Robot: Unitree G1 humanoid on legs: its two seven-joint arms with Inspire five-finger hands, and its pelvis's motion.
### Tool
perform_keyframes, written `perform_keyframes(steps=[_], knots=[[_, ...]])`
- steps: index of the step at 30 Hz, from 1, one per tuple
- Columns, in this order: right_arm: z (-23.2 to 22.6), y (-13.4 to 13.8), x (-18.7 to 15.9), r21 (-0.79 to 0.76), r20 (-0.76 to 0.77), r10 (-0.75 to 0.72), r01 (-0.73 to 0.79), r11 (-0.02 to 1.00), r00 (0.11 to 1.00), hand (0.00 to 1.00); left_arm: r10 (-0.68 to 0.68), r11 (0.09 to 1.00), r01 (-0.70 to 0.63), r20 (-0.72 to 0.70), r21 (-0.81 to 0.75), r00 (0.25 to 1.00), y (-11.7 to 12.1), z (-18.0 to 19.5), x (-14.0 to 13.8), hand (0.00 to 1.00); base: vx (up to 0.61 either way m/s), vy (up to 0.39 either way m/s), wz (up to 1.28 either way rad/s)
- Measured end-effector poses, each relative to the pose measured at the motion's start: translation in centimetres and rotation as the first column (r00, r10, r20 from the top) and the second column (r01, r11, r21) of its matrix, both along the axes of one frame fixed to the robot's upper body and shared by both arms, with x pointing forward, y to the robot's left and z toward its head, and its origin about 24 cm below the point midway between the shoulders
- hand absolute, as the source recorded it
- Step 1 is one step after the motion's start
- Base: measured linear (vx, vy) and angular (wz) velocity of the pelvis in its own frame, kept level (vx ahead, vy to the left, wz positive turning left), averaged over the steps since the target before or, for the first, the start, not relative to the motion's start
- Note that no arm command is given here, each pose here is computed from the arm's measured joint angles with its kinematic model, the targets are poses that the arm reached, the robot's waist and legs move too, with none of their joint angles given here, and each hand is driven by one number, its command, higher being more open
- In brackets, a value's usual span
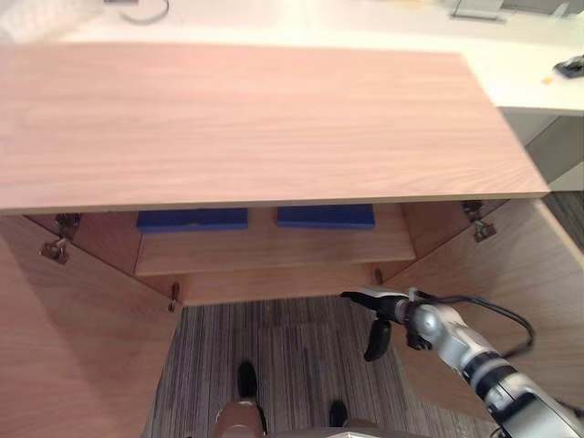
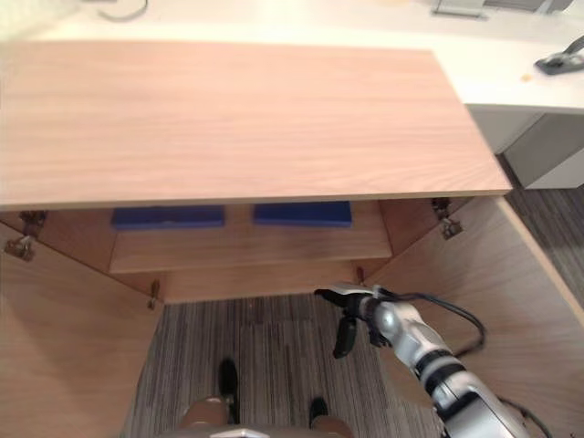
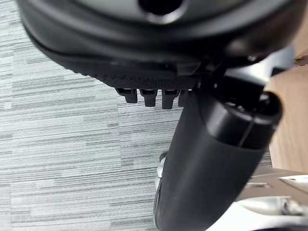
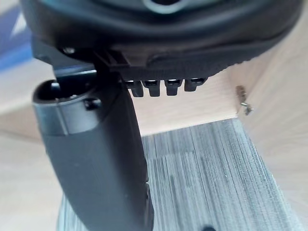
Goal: Walk over to the cabinet, pick up the folder, carry it to the office cabinet, place the folder inside the office cabinet, then close the office cabinet door
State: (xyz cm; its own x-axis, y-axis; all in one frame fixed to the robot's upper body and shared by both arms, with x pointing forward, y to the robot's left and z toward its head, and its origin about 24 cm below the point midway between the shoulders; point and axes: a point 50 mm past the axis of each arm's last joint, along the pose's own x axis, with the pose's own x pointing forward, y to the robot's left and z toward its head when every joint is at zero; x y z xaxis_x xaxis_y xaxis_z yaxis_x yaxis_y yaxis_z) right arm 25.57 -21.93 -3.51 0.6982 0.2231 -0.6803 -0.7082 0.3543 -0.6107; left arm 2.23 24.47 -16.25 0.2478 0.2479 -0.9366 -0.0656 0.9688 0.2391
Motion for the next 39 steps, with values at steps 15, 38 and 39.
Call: perform_keyframes(steps=[15, 38, 39], knots=[[-12.5, 0.9, -17.1, 0.202, -0.569, -0.806, 0.978, 0.052, 0.160, 1.00, 0.093, 0.994, -0.089, -0.049, 0.070, 0.994, -2.1, -0.6, -2.3, 1.00, -0.10, 0.015, -0.76], [-9.2, -0.9, -13.2, 0.403, -0.376, -0.909, 0.915, 0.016, 0.181, 1.00, 0.085, 0.993, -0.096, 0.149, 0.071, 0.985, -2.9, -0.1, 3.4, 1.00, 0.02, -0.010, -0.52], [-8.5, -1.5, -12.2, 0.428, -0.336, -0.919, 0.902, 0.048, 0.208, 1.00, 0.062, 0.994, -0.075, 0.162, 0.073, 0.985, -3.0, 0.0, 3.8, 1.00, 0.11, 0.083, 0.02]])
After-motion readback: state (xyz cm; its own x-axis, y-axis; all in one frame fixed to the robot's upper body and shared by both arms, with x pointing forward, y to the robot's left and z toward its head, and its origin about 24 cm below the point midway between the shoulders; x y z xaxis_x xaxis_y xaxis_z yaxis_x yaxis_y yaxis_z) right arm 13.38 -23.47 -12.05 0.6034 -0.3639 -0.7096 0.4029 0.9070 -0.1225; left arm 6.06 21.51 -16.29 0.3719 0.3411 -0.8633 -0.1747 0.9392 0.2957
